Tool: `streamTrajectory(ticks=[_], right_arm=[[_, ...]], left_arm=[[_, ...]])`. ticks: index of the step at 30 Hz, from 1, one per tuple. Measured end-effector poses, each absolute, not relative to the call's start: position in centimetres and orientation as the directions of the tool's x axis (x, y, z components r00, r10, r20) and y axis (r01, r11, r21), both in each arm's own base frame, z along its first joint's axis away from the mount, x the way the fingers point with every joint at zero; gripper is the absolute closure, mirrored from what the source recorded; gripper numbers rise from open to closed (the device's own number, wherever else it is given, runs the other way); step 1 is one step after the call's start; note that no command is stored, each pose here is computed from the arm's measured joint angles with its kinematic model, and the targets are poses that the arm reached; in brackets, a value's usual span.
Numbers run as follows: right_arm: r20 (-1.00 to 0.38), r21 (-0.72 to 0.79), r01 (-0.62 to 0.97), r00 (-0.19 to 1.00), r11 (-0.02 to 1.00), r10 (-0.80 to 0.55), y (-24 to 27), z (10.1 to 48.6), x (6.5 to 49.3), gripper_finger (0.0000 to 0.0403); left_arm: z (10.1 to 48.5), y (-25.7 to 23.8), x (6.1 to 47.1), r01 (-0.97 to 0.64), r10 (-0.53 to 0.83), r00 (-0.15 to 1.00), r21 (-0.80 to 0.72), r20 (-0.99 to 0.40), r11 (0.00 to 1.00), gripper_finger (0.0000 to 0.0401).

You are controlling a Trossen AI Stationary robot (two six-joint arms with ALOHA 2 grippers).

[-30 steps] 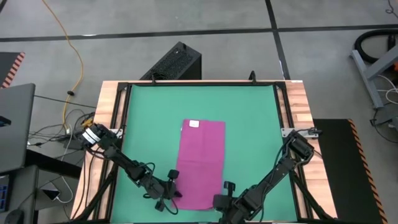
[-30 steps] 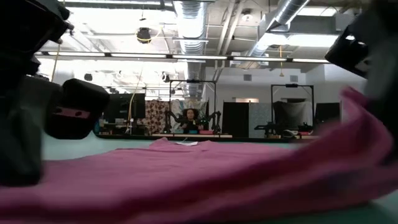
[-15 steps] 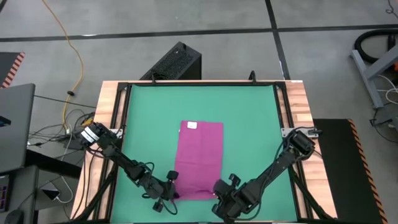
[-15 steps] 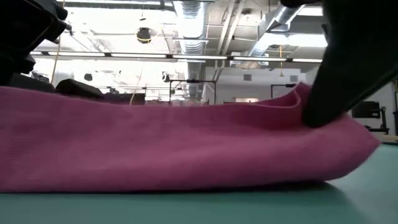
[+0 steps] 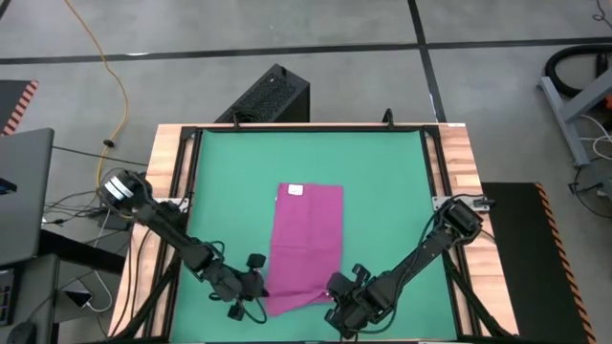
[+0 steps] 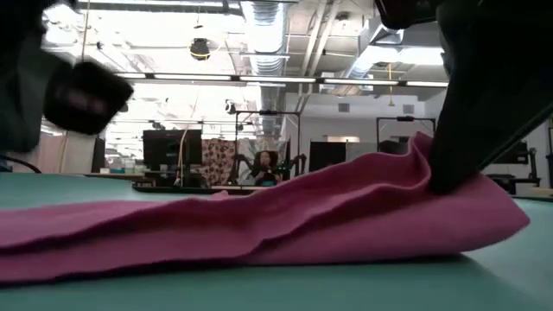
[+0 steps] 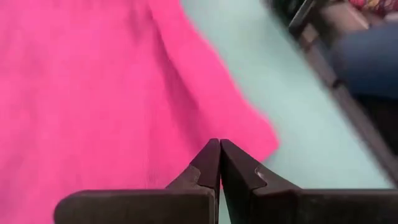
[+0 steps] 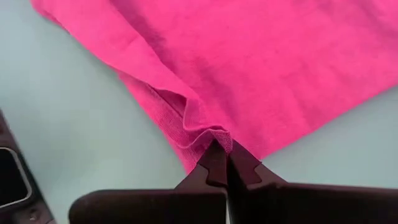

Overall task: Roll towel
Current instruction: Roll the pink towel

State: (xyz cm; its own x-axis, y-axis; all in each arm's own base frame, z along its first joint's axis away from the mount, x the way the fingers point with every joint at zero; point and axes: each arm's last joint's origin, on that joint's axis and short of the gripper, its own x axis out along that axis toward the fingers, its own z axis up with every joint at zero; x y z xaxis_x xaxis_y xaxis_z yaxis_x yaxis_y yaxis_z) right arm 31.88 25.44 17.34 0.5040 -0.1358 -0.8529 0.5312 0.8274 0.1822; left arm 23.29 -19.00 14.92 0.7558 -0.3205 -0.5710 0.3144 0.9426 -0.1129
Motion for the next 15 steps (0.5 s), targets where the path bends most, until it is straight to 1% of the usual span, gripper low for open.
streamTrajectory(ticks=[3, 6, 15], right_arm=[[-0.852, 0.17, 0.514, 0.505, 0.841, -0.136, 25.3, 17.3, 32.0, 0.0396], [-0.852, 0.177, 0.521, 0.506, 0.835, -0.136, 25.3, 17.3, 32.0, 0.0398], [-0.87, 0.179, 0.561, 0.474, 0.808, -0.136, 25.1, 16.5, 32.3, 0.04]], left_arm=[[15.6, -19.0, 23.1, 0.326, -0.32, 0.768, -0.092, -0.555, 0.941, 0.0401], [15.8, -19.1, 22.9, 0.303, -0.28, 0.795, -0.047, -0.538, 0.952, 0.0401], [12.8, -19.3, 23.3, 0.264, -0.19, 0.773, 0.033, -0.606, 0.964, 0.0401]])
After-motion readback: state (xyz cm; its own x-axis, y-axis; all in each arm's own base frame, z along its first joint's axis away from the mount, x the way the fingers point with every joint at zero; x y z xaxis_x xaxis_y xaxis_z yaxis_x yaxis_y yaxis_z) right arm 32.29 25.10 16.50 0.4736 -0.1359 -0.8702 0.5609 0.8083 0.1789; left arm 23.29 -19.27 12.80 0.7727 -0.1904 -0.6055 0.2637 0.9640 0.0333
